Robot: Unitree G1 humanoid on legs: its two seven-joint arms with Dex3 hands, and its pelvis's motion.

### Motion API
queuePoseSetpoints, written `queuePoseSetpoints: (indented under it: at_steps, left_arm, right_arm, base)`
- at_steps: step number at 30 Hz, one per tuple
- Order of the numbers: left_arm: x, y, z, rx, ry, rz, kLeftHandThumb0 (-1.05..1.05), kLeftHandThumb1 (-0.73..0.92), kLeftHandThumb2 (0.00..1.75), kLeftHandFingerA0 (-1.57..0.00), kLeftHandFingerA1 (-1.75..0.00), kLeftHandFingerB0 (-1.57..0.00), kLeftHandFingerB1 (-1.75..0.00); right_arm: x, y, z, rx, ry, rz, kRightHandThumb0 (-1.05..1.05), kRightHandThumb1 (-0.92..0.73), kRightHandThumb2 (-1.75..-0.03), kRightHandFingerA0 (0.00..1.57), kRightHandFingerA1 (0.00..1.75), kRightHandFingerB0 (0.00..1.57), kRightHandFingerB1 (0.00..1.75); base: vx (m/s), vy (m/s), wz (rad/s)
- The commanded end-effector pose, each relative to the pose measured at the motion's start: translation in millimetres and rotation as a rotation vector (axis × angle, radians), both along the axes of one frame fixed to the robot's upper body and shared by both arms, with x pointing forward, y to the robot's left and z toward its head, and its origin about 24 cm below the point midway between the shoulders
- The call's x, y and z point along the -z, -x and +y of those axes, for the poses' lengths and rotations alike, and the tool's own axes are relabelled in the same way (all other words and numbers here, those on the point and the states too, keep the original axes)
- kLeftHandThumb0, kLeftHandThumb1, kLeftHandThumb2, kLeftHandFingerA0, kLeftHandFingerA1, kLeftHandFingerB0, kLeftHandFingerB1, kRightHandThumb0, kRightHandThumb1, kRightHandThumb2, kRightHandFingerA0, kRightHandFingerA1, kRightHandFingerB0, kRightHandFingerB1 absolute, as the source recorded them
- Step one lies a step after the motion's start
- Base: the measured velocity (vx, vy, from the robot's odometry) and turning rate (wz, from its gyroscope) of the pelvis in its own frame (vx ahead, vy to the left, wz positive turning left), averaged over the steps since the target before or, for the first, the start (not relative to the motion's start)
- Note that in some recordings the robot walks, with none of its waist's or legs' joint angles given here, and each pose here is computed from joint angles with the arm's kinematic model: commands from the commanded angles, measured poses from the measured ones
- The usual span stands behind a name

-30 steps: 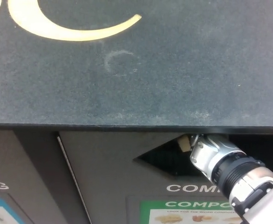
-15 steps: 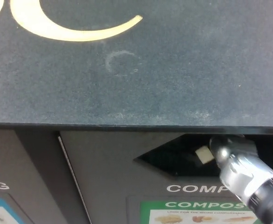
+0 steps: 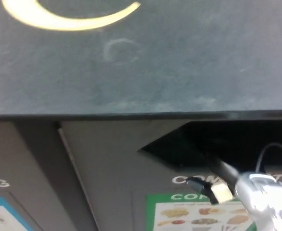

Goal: Pick up a piece of paper from the table and walk towards the trash can and throw it into compost

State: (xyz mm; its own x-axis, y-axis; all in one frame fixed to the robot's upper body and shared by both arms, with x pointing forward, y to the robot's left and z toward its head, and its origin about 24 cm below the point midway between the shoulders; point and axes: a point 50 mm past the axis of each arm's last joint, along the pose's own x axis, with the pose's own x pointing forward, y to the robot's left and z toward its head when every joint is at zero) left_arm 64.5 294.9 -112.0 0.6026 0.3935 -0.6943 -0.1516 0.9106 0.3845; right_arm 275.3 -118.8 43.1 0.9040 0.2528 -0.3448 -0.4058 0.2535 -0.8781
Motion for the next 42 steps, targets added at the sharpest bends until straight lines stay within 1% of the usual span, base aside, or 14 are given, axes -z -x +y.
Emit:
queuePoseSetpoints:
  at_steps: [1,2,3,4,6,11,18,19,21,22,28,34,36,42]
  left_arm:
    - [-4,13,17,-0.067,-0.042,0.006,-0.01,0.71,0.69,-0.94,-0.69,-0.89,-0.68]
    - [-4,15,17,-0.056,-0.045,0.01,0.0,0.73,0.71,-0.93,-0.67,-0.89,-0.68]
    - [-5,15,16,-0.052,-0.046,0.01,0.0,0.73,0.71,-0.93,-0.67,-0.89,-0.68]
    - [-5,16,16,-0.049,-0.046,0.012,0.02,0.72,0.73,-0.93,-0.68,-0.87,-0.69]
    - [-5,18,14,-0.044,-0.045,0.012,0.02,0.7,0.74,-0.92,-0.67,-0.87,-0.69]
    - [-3,22,13,-0.055,-0.04,0.019,0.06,0.68,0.78,-0.94,-0.68,-0.89,-0.69]
    - [0,30,13,-0.087,-0.024,0.037,0.01,0.71,0.74,-0.93,-0.71,-0.89,-0.68]
    - [1,31,13,-0.092,-0.025,0.039,0.08,0.65,0.78,-0.95,-0.69,-0.88,-0.69]
    - [2,32,12,-0.099,-0.022,0.041,0.05,0.66,0.8,-0.96,-0.73,-0.9,-0.69]
    - [2,33,11,-0.101,-0.02,0.046,0.03,0.68,0.76,-0.96,-0.69,-0.9,-0.68]
    - [2,34,12,-0.152,-0.013,0.044,0.03,0.67,0.77,-0.99,-0.71,-0.93,-0.7]
    - [-2,32,17,-0.12,-0.031,0.035,0.07,0.65,0.88,-0.99,-0.73,-0.93,-0.72]
    - [-2,32,19,-0.123,-0.025,0.014,0.05,0.59,0.97,-1.09,-0.85,-0.98,-0.81]
    - [-1,31,19,-0.124,-0.026,-0.006,0.06,0.59,0.99,-1.1,-0.92,-0.97,-0.86]
  right_arm:
    - [-42,81,-5,-0.173,0.031,-0.252,-0.81,-0.92,-0.73,0.0,0.0,0.0,0.19]
    - [-49,89,-7,-0.195,0.061,-0.303,-0.88,-0.81,-1.14,0.0,0.19,0.06,0.12]
    - [-51,91,-7,-0.201,0.068,-0.316,-0.88,-0.81,-1.14,0.0,0.19,0.06,0.12]
    - [-56,97,-8,-0.216,0.082,-0.339,-0.78,-0.92,-0.73,0.0,0.0,0.0,0.2]
    - [-68,112,-11,-0.254,0.121,-0.4,-0.78,-0.75,-0.96,0.0,0.0,0.0,0.11]
    - [-91,144,-16,-0.329,0.173,-0.491,-0.7,-0.89,-0.82,0.0,0.0,0.03,0.22]
    - [-118,194,-37,-0.357,0.05,-0.67,-0.74,-0.66,-0.97,0.0,0.12,0.12,0.37]
    - [-125,201,-42,-0.329,0.007,-0.754,-0.54,-0.76,-0.62,0.11,0.35,0.32,0.32]
    - [-137,212,-50,-0.281,-0.065,-0.856,-0.5,-0.61,-0.89,0.12,0.46,0.28,0.46]
    - [-146,220,-55,-0.248,-0.122,-0.9,-0.41,-0.81,-0.64,0.21,0.36,0.38,0.33]
    - [-160,232,-67,-0.145,-0.246,-0.936,-0.29,-0.86,-0.66,0.38,0.33,0.46,0.34]
    - [-154,231,-110,-0.04,-0.497,-1.118,-0.01,-0.6,-0.97,0.63,0.42,0.72,0.48]
    - [-137,228,-125,0.102,-0.627,-1.202,-0.07,-0.64,-0.92,1.04,0.76,0.97,0.69]
    - [-102,221,-160,0.543,-0.815,-1.143,0.01,-0.62,-1.14,1.14,1.23,0.99,1.02]
  base:
    - [-0.02,0.162,0.06]
    - [-0.02,0.17,-0.34]
    - [-0.02,0.185,-0.08]
    - [-0.01,0.212,-0.26]
    - [-0.04,0.22,-0.02]
    - [-0.08,0.182,-0.09]
    - [-0.04,0.03,-0.03]
    - [-0.1,-0.107,-0.01]
    - [-0.11,-0.11,-0.4]
    - [-0.11,-0.14,-0.09]
    - [-0.15,-0.05,0.02]
    - [-0.12,0.169,-0.11]
    - [-0.16,0.316,-0.04]
    - [-0.05,0.101,0.02]
